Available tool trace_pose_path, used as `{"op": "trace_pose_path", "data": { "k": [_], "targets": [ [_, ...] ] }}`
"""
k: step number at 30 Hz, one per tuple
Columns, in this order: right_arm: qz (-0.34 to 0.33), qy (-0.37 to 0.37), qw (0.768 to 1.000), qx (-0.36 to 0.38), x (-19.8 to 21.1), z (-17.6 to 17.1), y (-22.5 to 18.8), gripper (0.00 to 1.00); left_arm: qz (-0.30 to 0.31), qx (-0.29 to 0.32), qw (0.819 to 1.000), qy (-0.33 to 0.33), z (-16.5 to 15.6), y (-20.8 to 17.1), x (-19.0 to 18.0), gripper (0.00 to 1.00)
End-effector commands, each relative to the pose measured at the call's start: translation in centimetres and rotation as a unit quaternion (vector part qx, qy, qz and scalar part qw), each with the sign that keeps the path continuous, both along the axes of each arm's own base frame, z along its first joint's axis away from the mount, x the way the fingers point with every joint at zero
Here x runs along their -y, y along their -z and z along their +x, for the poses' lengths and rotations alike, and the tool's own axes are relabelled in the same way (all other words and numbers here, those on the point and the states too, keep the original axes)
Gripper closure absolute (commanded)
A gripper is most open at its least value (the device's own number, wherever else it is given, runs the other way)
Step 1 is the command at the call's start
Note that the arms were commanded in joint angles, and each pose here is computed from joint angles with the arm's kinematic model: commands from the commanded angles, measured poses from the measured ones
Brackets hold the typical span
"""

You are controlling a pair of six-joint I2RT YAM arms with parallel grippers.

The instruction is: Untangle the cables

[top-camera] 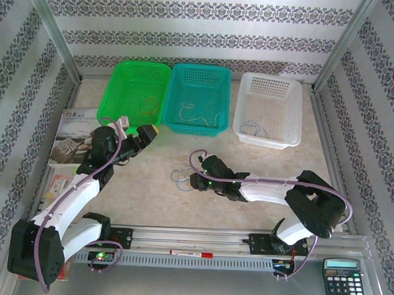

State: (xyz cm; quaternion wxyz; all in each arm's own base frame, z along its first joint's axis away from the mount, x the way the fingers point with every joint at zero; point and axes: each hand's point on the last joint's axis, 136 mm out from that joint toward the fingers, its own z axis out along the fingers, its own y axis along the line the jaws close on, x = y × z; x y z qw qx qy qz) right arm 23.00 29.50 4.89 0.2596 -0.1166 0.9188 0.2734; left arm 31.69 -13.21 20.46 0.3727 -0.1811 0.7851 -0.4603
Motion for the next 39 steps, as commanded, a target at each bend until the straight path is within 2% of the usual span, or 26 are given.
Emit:
{"op": "trace_pose_path", "data": {
  "k": [1, 15, 37, 39],
  "targets": [
    [0.005, 0.012, 1.000, 0.014, 0.7, -0.4, -1.4, 0.67, -0.009, 0.023, 1.000, -0.001, 0.0, -1.3, 0.2, 0.00],
    [0.000, 0.001, 1.000, -0.005, 0.1, -1.6, -0.4, 0.70, -0.012, 0.023, 1.000, -0.003, -0.1, -1.2, 0.2, 0.00],
    [-0.038, 0.002, 0.999, -0.002, -1.0, 0.0, 1.6, 0.72, -0.016, 0.025, 1.000, -0.004, -0.3, -1.3, 0.1, 0.00],
    [-0.040, 0.002, 0.999, -0.003, -1.1, 0.0, 1.7, 0.78, -0.016, 0.027, 1.000, -0.003, -0.3, -1.4, 0.1, 0.00]
  ]
}}
